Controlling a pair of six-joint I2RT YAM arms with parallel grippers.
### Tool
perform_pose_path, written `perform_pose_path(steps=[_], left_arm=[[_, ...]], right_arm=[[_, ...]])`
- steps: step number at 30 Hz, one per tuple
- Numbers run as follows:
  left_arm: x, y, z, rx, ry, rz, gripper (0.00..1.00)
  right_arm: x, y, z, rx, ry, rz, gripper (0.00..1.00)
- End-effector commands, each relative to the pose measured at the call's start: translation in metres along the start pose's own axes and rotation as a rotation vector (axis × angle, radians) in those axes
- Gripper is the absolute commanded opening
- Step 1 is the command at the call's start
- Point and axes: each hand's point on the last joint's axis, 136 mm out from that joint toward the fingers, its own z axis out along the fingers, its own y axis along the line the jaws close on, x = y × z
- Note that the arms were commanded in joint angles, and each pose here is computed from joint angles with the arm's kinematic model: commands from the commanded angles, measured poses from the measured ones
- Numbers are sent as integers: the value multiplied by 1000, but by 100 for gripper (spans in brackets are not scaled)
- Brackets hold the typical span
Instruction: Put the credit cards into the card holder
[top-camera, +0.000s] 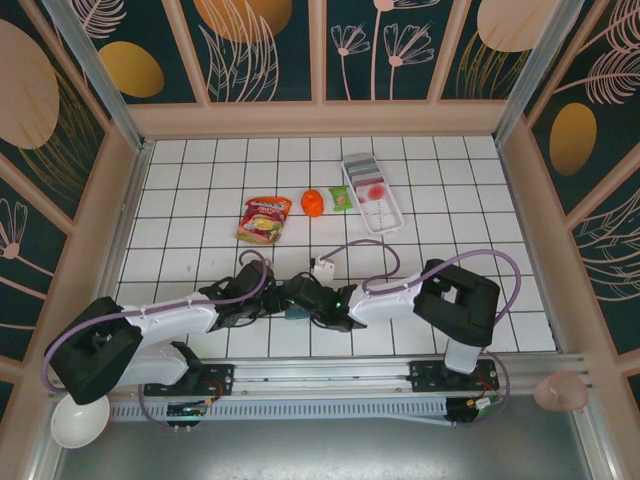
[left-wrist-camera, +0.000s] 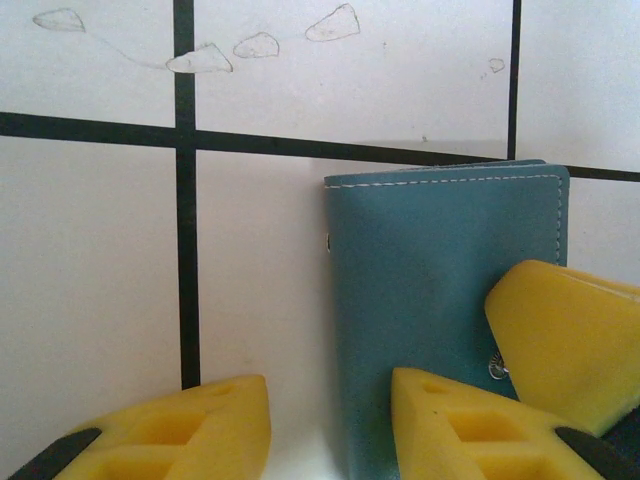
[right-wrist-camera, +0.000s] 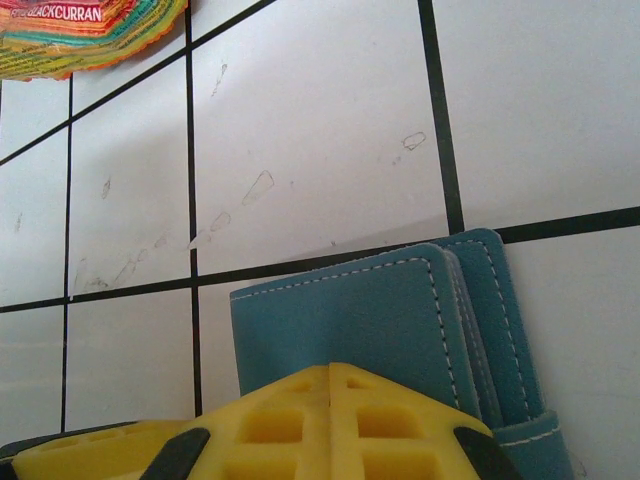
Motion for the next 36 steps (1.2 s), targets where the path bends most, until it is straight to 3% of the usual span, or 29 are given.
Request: perform_pose_path(steps=[1, 8, 14, 22, 36], left_arm=[[42, 4, 16, 58, 164, -16, 39], [25, 9, 4, 18, 67, -41, 39], [0, 12, -20, 9, -91, -107, 39], [-21, 48, -58, -97, -295, -234, 39], [-48, 88, -80, -220, -355, -377, 37]], right_arm=[[20, -18, 7, 70, 24, -28, 0], [52, -42, 5, 153, 78, -77, 0], [69, -53, 8, 181, 109, -94, 0], [84, -71, 11, 262, 148, -161, 0], [121, -90, 15, 494, 224, -452, 0]])
